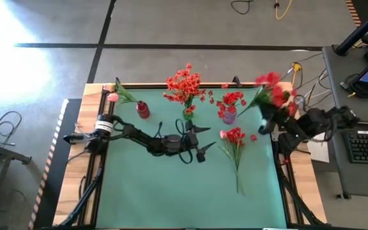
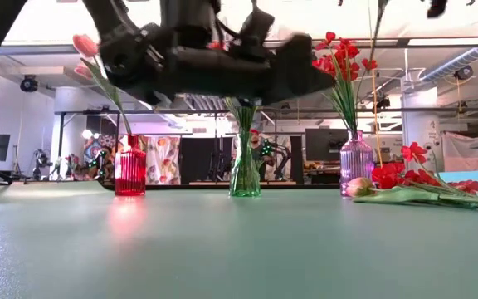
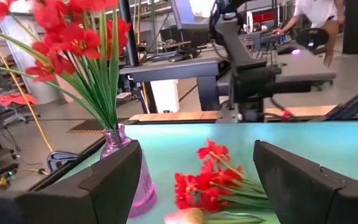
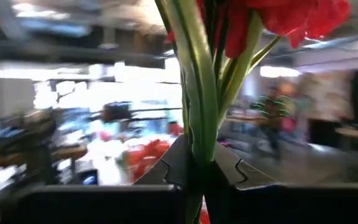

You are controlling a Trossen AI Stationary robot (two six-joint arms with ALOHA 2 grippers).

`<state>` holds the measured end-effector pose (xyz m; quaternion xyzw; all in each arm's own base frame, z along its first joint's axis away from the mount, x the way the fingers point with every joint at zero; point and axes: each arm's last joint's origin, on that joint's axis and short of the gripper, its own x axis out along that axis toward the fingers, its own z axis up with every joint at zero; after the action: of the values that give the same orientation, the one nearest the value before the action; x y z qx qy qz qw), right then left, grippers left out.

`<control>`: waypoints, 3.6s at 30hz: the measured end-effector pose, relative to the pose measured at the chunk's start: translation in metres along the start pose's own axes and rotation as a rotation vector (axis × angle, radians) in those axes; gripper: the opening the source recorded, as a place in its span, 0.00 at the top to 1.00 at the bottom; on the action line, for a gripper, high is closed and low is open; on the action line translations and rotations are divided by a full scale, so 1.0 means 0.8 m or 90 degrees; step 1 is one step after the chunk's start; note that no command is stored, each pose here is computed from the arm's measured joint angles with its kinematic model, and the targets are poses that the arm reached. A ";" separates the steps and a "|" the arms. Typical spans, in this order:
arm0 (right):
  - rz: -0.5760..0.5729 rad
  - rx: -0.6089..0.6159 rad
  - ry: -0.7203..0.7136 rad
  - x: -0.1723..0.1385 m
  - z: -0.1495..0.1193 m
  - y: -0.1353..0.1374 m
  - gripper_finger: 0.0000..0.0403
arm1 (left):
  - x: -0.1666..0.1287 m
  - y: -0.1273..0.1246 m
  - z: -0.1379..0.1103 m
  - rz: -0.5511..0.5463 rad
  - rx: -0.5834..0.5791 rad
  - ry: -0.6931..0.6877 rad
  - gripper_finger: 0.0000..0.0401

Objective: Sort flowers into vase by color
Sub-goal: Put the middle right red flower in the violet flower vase, then put the pink flower in the red flower vase

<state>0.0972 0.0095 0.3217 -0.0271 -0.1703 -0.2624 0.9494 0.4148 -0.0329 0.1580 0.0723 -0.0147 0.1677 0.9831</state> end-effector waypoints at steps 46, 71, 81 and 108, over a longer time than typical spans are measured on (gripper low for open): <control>-0.358 0.026 0.103 0.052 -0.099 -0.032 0.95 | 0.103 0.045 -0.058 0.076 0.033 -0.008 0.27; -0.350 -0.016 0.144 0.061 -0.119 -0.028 0.90 | 0.103 0.045 -0.060 0.074 0.026 0.001 0.27; -0.334 -0.012 0.163 0.061 -0.122 -0.027 0.70 | 0.103 0.044 -0.058 0.073 0.026 0.003 0.27; -0.289 0.068 0.432 0.060 -0.100 -0.023 0.27 | 0.086 0.045 -0.053 0.064 -0.001 0.025 0.27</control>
<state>0.1514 -0.0408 0.2618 0.1483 0.1373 -0.4501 0.8698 0.4676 0.0294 0.1247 0.0675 0.0007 0.2185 0.9735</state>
